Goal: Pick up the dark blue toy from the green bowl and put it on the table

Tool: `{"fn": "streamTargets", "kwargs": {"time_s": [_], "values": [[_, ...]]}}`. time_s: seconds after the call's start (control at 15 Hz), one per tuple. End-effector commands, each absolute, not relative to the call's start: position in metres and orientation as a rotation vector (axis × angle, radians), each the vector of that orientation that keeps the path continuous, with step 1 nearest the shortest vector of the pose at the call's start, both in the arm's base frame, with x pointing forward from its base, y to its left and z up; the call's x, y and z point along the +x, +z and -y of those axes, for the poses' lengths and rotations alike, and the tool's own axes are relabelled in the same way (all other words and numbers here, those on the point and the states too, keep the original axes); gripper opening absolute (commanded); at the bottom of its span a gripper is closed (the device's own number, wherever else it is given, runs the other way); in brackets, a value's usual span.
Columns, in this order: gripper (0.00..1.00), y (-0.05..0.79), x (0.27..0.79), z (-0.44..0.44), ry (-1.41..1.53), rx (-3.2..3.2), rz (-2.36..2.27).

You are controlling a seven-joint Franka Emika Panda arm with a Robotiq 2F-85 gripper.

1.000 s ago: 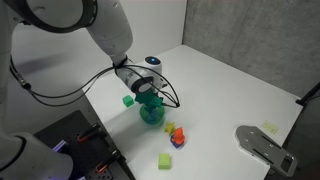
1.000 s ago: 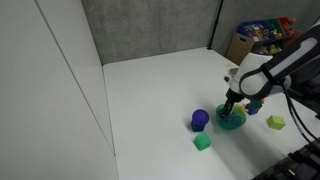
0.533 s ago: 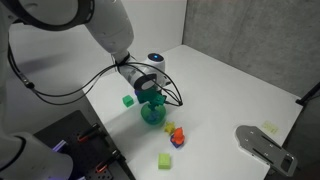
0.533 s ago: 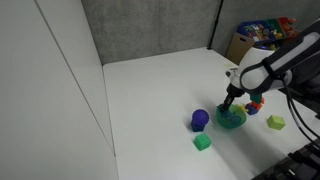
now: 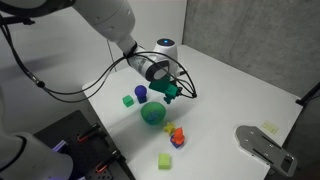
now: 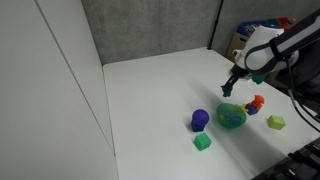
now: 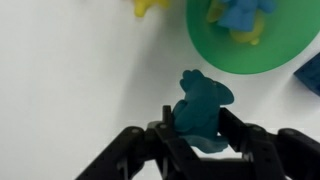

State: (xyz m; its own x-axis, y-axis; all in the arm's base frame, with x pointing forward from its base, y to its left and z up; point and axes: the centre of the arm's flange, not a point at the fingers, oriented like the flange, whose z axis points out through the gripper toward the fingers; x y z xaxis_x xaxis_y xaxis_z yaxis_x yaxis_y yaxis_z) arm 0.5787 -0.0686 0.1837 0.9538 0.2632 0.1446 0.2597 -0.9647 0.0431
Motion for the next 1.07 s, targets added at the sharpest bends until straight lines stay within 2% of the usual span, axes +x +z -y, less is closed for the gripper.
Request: {"fn": "streamTargets", "kwargs": {"time_s": [0.0, 0.13, 0.2, 0.33, 0.47, 1.0], "values": [[0.24, 0.189, 0.599, 0.11, 0.249, 2.989, -0.252], [0.24, 0.189, 0.598, 0.133, 0.237, 2.946, -0.191], [0.74, 0.19, 0.597, 0.142, 0.231, 2.933, -0.165], [0.81, 0.196, 0.595, 0.15, 0.222, 2.919, -0.142], [0.99, 0.207, 0.593, 0.151, 0.224, 2.927, -0.133], [1.0, 0.289, 0.584, 0.117, 0.176, 3.001, -0.176]]}}
